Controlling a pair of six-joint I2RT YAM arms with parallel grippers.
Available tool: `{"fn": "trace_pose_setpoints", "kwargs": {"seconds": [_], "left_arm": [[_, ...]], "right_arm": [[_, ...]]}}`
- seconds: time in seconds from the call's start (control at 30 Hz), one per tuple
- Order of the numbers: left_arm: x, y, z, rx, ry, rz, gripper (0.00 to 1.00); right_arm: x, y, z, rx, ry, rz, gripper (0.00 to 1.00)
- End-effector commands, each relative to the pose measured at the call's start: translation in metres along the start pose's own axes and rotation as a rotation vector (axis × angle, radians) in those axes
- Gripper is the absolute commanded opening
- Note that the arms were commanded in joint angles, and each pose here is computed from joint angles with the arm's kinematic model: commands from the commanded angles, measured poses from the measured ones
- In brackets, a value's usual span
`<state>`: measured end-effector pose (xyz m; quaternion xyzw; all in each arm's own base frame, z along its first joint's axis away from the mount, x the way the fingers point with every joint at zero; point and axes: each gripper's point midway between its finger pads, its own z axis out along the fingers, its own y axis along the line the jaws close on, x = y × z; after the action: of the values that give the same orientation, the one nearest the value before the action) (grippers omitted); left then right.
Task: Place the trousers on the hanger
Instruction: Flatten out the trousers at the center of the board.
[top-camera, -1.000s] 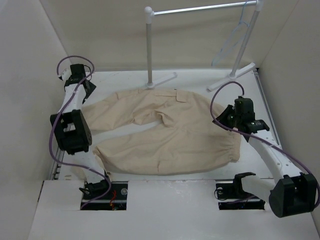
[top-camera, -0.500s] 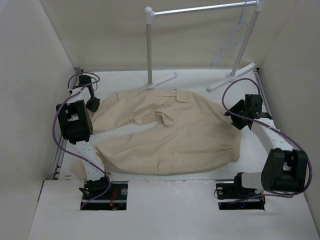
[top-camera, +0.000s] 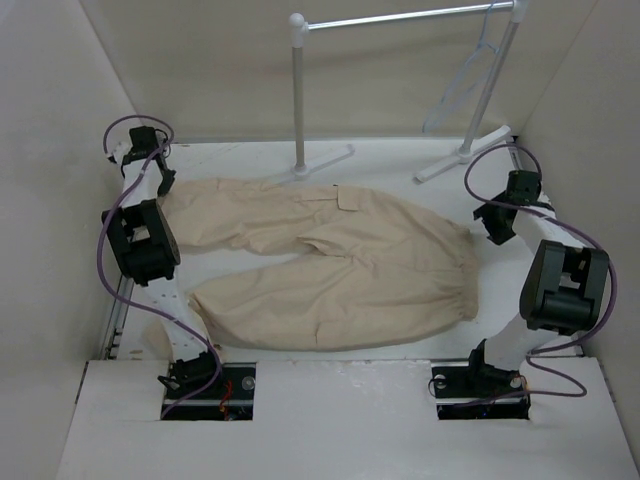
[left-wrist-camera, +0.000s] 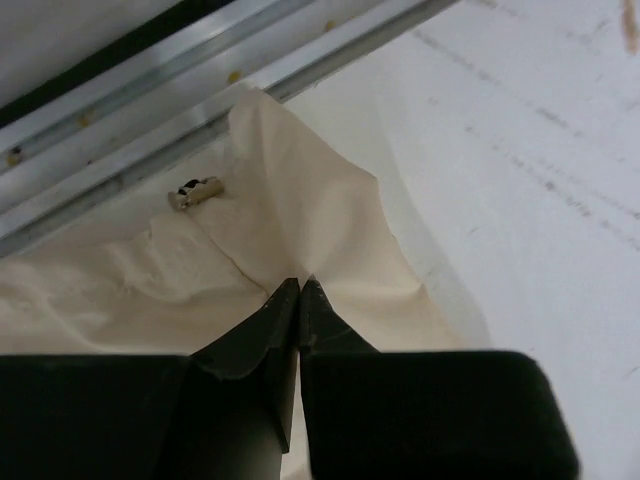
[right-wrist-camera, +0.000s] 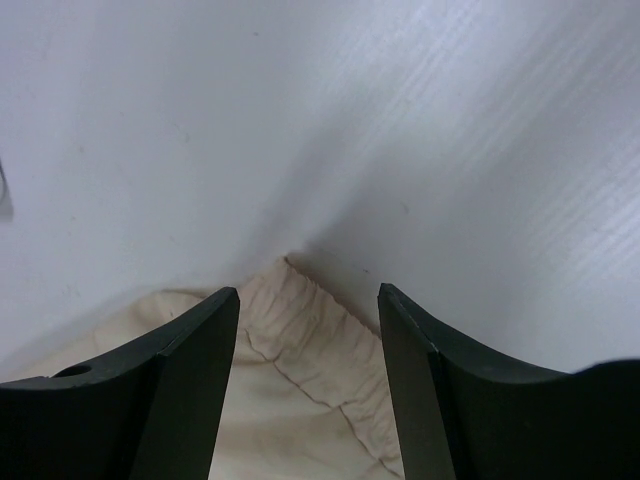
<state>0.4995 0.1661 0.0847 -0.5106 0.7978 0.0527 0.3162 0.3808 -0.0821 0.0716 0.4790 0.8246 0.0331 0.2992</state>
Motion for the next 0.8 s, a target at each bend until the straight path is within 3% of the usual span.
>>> {"fn": "trace_pose_setpoints", "kwargs": {"seconds": [0.0, 0.2, 0.3, 0.43, 0.53, 0.67, 0.77], "left_arm": [[-0.025, -0.026, -0.004, 0.048, -0.063, -0.014, 0.02], [-0.023, -0.045, 0.013, 0.048, -0.080, 0.001, 0.12], [-0.015, -0.044, 0.017, 0.048, -0.060, 0.010, 0.34], [-0.011, -0.053, -0.024, 0.100, -0.092, 0.017, 0.53], [0.005, -0.063, -0.073, 0.181, -0.125, 0.036, 0.57], [0.049, -0.057, -0.123, 0.263, -0.121, 0.092, 0.58], [0.082, -0.030, -0.146, 0.277, -0.095, 0.127, 0.59]], "right_arm": [[-0.008, 0.022, 0.005, -0.042, 0.012, -0.041, 0.64], [0.012, 0.041, 0.019, -0.089, 0.125, -0.118, 0.58], [0.016, 0.042, 0.023, -0.077, 0.146, -0.146, 0.54], [0.029, 0.043, 0.029, -0.081, 0.197, -0.162, 0.45], [0.031, 0.042, 0.034, -0.072, 0.212, -0.162, 0.34], [0.032, 0.043, 0.035, -0.075, 0.227, -0.143, 0.10], [0.003, 0.049, 0.024, -0.087, 0.142, -0.077, 0.03]]}}
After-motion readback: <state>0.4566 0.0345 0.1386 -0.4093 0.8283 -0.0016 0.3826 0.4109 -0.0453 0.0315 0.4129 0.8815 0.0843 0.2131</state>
